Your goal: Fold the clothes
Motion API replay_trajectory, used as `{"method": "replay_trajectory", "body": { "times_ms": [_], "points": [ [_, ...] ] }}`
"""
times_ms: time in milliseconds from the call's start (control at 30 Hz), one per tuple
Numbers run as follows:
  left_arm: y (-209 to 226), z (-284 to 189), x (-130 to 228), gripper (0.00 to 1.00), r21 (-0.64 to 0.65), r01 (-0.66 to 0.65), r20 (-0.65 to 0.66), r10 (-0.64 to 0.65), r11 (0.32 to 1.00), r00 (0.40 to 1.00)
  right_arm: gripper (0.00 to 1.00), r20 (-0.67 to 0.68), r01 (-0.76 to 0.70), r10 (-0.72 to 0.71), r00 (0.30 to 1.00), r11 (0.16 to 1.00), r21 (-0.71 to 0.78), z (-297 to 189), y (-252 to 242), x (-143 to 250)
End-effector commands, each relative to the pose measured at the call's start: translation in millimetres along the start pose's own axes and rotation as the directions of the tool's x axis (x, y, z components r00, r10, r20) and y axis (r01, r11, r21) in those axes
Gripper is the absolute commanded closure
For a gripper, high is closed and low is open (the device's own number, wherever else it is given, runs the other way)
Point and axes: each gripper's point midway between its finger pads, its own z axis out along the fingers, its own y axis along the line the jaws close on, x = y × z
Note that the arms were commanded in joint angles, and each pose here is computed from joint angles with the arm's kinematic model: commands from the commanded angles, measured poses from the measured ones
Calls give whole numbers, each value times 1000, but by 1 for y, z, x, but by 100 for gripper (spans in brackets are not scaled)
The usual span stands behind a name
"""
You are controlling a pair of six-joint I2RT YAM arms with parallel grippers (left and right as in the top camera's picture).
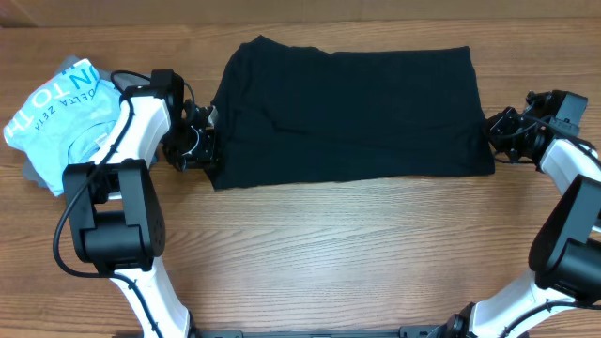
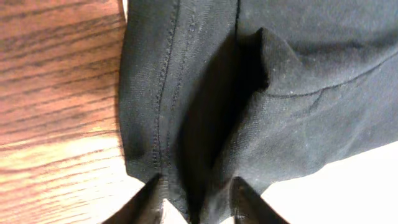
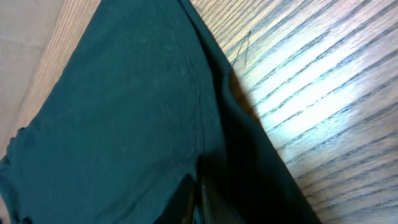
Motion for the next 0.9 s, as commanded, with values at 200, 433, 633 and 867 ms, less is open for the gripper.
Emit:
{"method": "replay_trajectory", "body": {
  "times_ms": [200,433,633,867],
  "points": [
    [2,12,0,62,13,-16,-16,16,1000,1000,96,58,27,-25,998,999,-37,-15,19,-21],
    [7,29,16,96,32,21,-102,-17,999,995,96,39,26,-24,999,998,-64,-15,23,-17],
    [37,21,20,96,-29,90,-103,-93,995,990,96,55,41,-35,998,994,-106,-18,28,-22],
    [42,18,16,96,8,118,-75,-117,993,990,95,85,38,-28,996,991,-125,-19,32,-30]
  ]
}}
